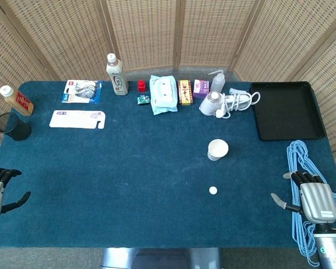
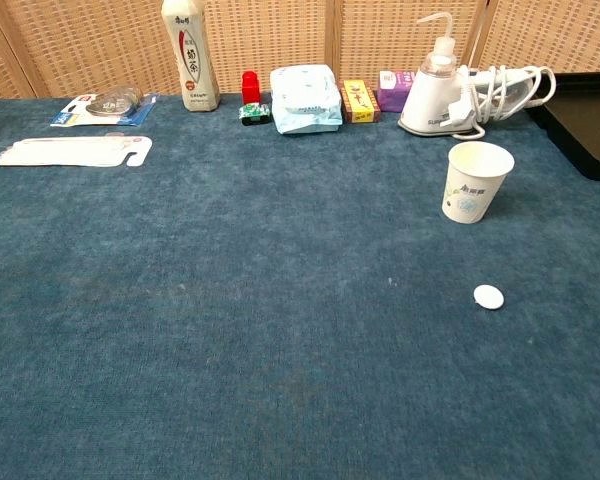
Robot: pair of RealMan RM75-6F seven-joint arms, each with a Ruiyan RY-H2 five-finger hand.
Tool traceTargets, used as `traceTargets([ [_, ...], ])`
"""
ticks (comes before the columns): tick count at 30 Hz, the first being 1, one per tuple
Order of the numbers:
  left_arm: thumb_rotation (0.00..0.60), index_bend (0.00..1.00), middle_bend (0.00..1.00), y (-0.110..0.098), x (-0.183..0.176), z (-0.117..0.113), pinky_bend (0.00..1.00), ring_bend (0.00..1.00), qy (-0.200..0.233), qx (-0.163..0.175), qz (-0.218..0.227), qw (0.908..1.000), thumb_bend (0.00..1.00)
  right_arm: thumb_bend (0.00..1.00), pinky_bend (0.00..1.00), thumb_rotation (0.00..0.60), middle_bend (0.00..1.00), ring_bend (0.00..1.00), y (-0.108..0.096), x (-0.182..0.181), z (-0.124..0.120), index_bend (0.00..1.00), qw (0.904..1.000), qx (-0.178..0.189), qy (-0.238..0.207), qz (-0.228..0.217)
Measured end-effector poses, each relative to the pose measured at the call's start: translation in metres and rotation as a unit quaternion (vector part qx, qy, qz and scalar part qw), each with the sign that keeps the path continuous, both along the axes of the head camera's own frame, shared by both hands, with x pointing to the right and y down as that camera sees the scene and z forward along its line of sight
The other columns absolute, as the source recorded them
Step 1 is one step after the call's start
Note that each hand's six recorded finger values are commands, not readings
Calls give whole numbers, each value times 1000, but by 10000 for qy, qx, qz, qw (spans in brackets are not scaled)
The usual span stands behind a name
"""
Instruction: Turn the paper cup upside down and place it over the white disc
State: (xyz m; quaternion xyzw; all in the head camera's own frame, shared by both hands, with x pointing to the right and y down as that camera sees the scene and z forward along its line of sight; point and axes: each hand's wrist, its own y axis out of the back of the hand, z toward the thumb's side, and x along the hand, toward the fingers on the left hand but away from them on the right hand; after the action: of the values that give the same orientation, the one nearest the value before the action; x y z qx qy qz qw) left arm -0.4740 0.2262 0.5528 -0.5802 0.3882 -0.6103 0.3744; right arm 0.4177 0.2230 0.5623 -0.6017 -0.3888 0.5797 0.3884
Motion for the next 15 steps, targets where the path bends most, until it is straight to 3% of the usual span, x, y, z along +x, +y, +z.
traceTargets([
  [15, 348, 327, 395, -2, 6, 1, 299, 260, 37, -25, 77, 10000, 231, 293, 346, 116, 367, 342, -2, 3, -6, 338, 10000, 60, -13, 13],
])
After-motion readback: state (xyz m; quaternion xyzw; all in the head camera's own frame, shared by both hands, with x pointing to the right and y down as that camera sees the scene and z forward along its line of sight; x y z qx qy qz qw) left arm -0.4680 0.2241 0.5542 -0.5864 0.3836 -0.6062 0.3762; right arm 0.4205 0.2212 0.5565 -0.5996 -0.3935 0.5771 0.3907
